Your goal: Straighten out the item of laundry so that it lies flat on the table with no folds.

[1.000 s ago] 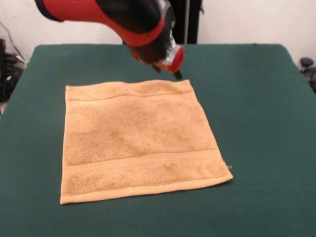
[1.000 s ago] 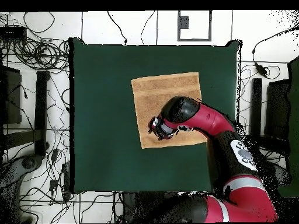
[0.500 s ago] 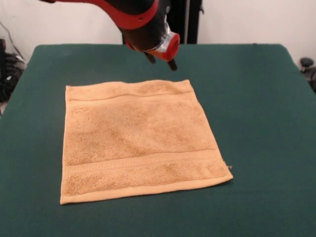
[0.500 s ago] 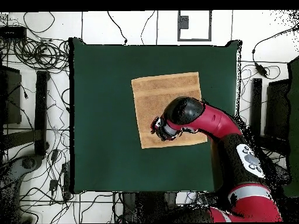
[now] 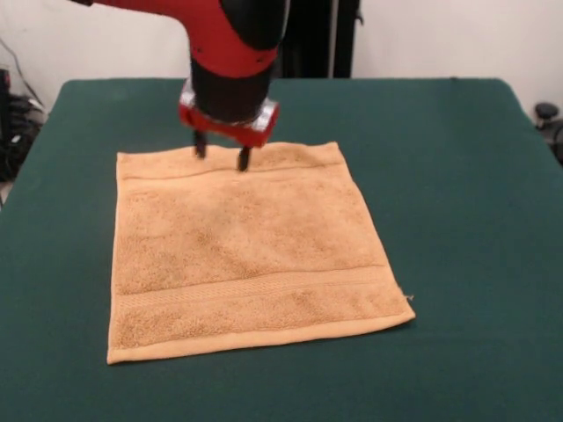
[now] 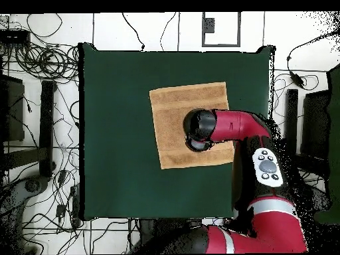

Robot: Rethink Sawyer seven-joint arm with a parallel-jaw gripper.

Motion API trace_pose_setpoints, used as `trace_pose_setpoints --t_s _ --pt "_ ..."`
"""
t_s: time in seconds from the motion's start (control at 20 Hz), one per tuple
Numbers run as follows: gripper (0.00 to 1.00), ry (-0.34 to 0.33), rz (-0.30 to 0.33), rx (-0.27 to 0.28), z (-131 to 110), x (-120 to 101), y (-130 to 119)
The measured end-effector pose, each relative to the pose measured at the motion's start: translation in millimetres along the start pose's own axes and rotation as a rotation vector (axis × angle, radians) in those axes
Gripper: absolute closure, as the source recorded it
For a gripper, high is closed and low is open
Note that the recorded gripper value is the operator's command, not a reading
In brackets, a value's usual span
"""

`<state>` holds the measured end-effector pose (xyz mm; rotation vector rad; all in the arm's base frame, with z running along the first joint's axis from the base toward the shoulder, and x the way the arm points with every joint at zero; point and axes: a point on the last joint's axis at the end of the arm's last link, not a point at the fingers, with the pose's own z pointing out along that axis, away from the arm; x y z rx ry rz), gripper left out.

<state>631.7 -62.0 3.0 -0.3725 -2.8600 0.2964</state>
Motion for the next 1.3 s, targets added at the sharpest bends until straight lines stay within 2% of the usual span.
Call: trace_pose_setpoints --t_s 0.05,0.1,0.25,0.3,0.5,0.8,1.3 --pt "0.00 -0.094 -0.028 0.030 1.5 -21.1 -4.3" --pt "1.00 -0.167 -0.030 0.035 -0.2 -41.2 -9.8" --pt "1.00 -0.199 -0.022 0.030 -1.3 -51.8 -13.3" --pt "1.00 -0.231 -0.005 0.024 -3.5 -65.4 -21.5" --pt "1.00 -0.251 0.035 0.016 -9.3 -79.7 -40.6" --pt "1.00 -0.263 0.074 0.006 -16.0 -88.2 -60.2" --pt "1.00 -0.269 0.105 -0.003 -17.0 -95.1 -77.6"
